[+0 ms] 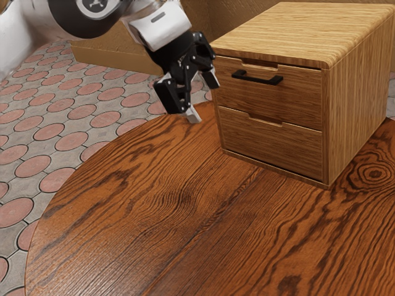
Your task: Pull the drawer handle with one arm to open the drawer
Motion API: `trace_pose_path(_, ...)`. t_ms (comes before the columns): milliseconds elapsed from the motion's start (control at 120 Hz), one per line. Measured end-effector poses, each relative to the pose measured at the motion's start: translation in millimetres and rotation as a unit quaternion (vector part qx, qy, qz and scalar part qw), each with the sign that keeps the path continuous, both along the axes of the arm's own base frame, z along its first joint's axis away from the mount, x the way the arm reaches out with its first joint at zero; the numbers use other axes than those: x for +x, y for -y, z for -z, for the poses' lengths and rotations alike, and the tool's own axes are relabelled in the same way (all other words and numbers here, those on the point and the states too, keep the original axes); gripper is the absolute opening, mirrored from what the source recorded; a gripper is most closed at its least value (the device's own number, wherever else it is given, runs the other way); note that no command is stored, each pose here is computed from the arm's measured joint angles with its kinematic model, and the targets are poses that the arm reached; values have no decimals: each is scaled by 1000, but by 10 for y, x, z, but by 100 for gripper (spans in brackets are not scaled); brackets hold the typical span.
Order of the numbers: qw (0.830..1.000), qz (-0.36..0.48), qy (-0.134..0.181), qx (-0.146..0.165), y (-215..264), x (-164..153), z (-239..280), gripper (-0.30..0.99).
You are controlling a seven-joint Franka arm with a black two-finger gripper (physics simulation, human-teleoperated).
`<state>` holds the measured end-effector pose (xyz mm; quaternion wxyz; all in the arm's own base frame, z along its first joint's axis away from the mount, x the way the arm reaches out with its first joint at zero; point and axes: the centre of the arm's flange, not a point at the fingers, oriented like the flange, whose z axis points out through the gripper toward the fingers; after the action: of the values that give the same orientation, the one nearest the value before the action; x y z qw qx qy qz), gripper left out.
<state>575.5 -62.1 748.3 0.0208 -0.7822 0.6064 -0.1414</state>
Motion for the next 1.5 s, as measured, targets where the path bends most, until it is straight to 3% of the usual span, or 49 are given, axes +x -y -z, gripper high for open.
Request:
trace_pose_path(175,997,78,22,1,293,183,159,69)
trace_pose_path(467,991,112,72,17,131,636,460,69)
trace_pose_path(667,988,110,108,30,-74,796,473,69)
trace_pose_path(967,983,87,137,84,-228,1217,703,69)
trace_pose_path(1500,976,51,184,108,-542,1413,764,69)
